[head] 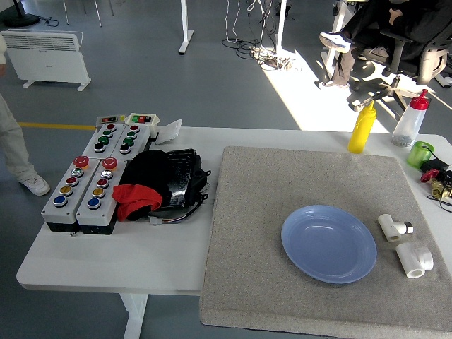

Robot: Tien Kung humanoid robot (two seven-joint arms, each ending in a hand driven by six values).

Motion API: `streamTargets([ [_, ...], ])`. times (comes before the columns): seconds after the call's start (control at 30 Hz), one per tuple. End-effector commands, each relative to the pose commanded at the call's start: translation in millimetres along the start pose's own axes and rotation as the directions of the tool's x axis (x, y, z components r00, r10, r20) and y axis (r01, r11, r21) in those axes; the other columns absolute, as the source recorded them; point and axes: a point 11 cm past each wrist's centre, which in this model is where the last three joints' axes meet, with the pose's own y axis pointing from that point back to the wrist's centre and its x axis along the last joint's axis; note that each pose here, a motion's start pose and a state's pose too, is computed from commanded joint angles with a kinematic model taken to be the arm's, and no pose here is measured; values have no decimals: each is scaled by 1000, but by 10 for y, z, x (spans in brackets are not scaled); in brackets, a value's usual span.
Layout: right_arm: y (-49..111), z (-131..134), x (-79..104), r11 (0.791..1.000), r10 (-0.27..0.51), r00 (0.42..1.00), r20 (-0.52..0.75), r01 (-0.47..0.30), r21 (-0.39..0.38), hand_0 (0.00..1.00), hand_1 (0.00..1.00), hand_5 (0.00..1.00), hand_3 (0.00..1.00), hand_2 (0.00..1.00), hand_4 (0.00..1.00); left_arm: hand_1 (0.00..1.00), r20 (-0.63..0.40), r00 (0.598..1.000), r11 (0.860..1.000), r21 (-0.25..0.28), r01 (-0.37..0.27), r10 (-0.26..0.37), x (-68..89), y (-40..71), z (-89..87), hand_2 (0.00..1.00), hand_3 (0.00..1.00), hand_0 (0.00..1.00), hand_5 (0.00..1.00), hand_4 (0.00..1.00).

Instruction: Pick pipe place plate twice

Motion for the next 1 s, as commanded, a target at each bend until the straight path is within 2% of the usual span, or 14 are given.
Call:
streamTargets([
  [0.17,7,-25,-33,999,0,988,-151,5,34,856,787,563,824,916,725,665,-1,1000,1000,-1,0,0,2,2,5,687,630,676,998,338],
  [0.2,9,-33,-49,999,-2,982,-189,10,43,933,876,452,890,986,833,665,-1,1000,1000,-1,0,0,2,2,6,688,632,676,998,338],
  [0.37,18,-60,-128,997,-16,920,-390,46,69,933,876,452,890,986,833,665,-1,1000,1000,-2,0,0,1,2,7,688,632,676,998,338],
  [0.4,19,-63,-140,996,-18,905,-425,53,70,998,910,305,975,998,862,665,-2,1000,1000,-2,0,0,1,2,7,688,633,676,998,338],
  [0.47,26,-24,-207,996,-59,867,-495,81,24,998,910,305,975,998,862,665,-1,1000,1000,-3,0,0,-1,3,9,688,633,676,998,338],
  [0.5,30,1,-238,995,-83,845,-528,95,-4,998,910,305,975,998,862,665,0,1000,1000,-3,0,0,-1,4,11,688,633,676,998,338],
  [0.57,34,5,-258,994,-91,798,-595,104,-13,998,910,305,975,998,862,665,0,1000,1000,-3,0,0,-2,4,12,688,633,676,998,338],
  [0.6,42,31,-285,992,-116,768,-630,115,-42,998,954,313,998,998,861,665,-1,1000,1000,-3,1,-1,-3,4,13,688,632,675,998,337],
  [0.63,50,53,-305,990,-135,739,-660,123,-65,998,954,313,998,998,861,665,-1,1000,1000,-3,1,-1,-3,4,12,688,632,675,998,337],
  [0.8,101,168,-373,977,-213,560,-800,134,-167,998,949,302,998,998,864,665,-1,1000,1000,-1,-1,1,0,0,0,687,631,675,998,337],
  [0.93,126,189,-399,977,-209,412,-887,128,-170,998,949,302,998,998,864,665,0,1000,1000,2,-2,2,3,-6,-16,687,631,675,998,337],
  [1.0,135,201,-411,976,-212,372,-904,128,-176,998,950,300,998,998,865,665,1,1000,1000,3,-3,3,6,-8,-21,688,632,675,998,336],
])
